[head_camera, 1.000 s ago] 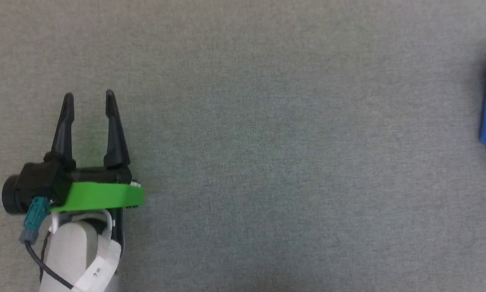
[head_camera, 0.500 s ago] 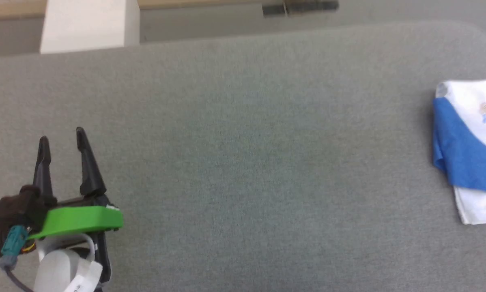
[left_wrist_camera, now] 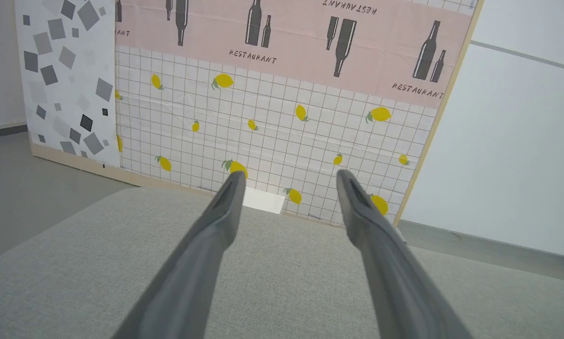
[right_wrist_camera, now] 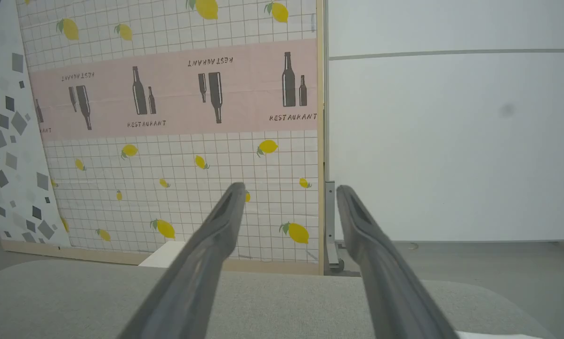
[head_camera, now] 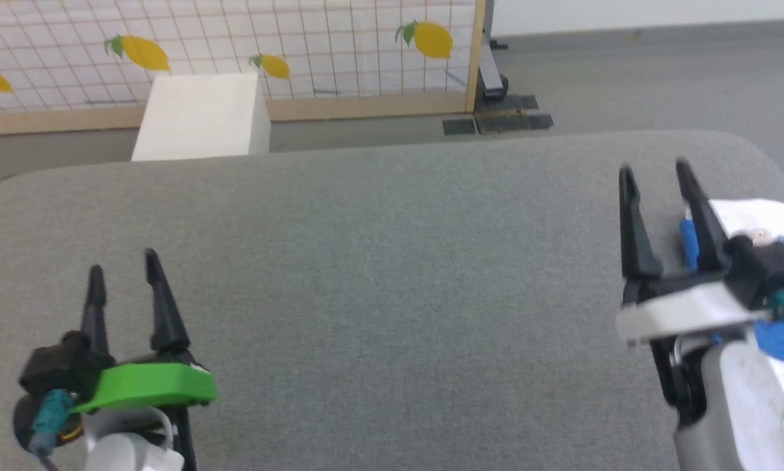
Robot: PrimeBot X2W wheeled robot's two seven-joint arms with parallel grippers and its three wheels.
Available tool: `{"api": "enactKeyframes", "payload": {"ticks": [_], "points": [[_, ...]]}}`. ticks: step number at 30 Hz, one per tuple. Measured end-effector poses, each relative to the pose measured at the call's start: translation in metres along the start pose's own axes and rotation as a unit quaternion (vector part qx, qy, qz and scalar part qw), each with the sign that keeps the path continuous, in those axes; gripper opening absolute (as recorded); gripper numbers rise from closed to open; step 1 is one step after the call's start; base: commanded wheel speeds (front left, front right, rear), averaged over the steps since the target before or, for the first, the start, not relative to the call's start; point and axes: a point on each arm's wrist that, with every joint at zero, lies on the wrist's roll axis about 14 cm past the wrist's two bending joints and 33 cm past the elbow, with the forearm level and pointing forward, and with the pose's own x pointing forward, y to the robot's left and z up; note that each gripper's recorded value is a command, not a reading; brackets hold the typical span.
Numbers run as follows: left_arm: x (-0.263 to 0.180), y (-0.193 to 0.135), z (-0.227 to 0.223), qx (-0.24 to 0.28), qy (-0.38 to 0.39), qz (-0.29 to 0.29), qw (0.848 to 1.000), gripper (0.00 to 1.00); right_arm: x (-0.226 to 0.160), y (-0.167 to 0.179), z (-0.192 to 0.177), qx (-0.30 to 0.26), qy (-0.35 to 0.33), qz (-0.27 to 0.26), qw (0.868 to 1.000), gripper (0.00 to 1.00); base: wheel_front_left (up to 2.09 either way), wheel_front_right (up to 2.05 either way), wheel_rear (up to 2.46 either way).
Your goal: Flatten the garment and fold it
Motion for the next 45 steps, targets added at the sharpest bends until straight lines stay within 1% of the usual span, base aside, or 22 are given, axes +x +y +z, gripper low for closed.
{"api": "enactKeyframes", "payload": {"ticks": [3, 8, 12, 15, 22, 28, 29, 45], "points": [[-0.010, -0.002, -0.007, 0.002, 0.016, -0.004, 1.000, 1.00, -0.017, 0.001, -0.013, 0.010, 0.022, -0.003, 1.000, 1.00, 0.00, 0.00, 0.00], [-0.029, -0.010, -0.032, 0.027, 0.059, -0.023, 0.998, 1.00, -0.043, 0.003, -0.038, 0.022, 0.065, -0.007, 0.998, 1.00, 0.00, 0.00, 0.00], [-0.036, -0.015, -0.045, 0.028, 0.081, -0.032, 0.996, 1.00, -0.056, 0.002, -0.055, 0.025, 0.095, -0.012, 0.995, 1.00, 0.00, 0.00, 0.00], [-0.041, -0.019, -0.056, 0.027, 0.100, -0.038, 0.994, 1.00, -0.064, -0.001, -0.068, 0.027, 0.117, -0.018, 0.993, 1.00, 0.00, 0.00, 0.00], [-0.050, -0.017, -0.076, 0.023, 0.134, -0.034, 0.990, 1.00, -0.075, -0.001, -0.089, 0.030, 0.163, -0.021, 0.986, 1.00, 0.00, 0.00, 0.00], [-0.051, -0.016, -0.081, 0.026, 0.141, -0.031, 0.989, 1.00, -0.076, -0.001, -0.095, 0.031, 0.173, -0.021, 0.984, 1.00, 0.00, 0.00, 0.00], [-0.051, -0.016, -0.081, 0.026, 0.142, -0.031, 0.989, 0.00, -0.076, -0.001, -0.095, 0.031, 0.174, -0.021, 0.984, 0.00, 0.00, 0.00, 0.00], [-0.050, -0.017, -0.080, 0.028, 0.145, -0.034, 0.988, 0.00, -0.073, 0.000, -0.093, 0.028, 0.173, -0.018, 0.984, 0.00, 0.00, 0.00, 0.00]]}}
